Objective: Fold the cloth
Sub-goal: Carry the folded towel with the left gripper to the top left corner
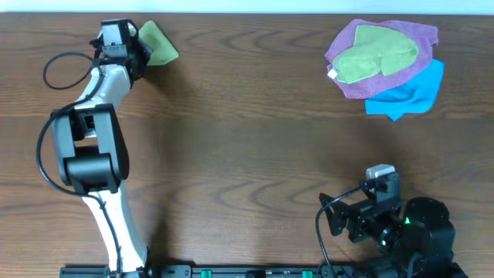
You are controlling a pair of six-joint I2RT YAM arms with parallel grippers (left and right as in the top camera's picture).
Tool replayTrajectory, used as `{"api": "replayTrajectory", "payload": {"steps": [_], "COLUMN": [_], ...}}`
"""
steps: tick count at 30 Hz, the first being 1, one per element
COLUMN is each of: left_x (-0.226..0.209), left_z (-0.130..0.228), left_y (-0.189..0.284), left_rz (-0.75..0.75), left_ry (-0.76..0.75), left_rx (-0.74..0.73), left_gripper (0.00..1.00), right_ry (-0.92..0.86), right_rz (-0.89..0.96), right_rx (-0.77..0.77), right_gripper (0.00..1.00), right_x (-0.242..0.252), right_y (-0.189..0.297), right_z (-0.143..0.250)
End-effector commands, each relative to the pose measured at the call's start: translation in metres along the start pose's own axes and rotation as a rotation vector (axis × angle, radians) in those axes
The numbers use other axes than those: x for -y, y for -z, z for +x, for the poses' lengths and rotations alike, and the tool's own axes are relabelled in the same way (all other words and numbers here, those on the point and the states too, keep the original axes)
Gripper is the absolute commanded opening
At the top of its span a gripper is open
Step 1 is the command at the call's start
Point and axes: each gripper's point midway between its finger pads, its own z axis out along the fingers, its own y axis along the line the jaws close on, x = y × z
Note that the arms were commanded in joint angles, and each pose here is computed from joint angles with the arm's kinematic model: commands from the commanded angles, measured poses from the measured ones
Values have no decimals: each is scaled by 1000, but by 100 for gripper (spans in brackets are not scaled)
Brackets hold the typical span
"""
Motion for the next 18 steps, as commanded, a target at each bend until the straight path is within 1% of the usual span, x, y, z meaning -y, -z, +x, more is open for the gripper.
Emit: {"api": "replayTrajectory", "payload": {"steps": [1, 12, 17, 18], "left_x": [-11, -34, -48, -53], "left_z": [-7, -14, -16, -16], "left_y": [-4, -2, 0, 1], "left_rz": [-31, -86, -120, -131], "left_ry": [-8, 20, 37, 42], "left_rx": [4, -14, -29, -35], "left_gripper": [6, 6, 23, 30], "right_ry": [-16, -16, -16, -16], "right_rz": [4, 4, 4, 4], "right_rx": [-3, -3, -3, -3], "right_gripper": [99, 99, 99, 99], "right_x": [2, 2, 2, 2], "right_y": [-1, -1, -1, -1], "right_z": [2, 2, 2, 2]}}
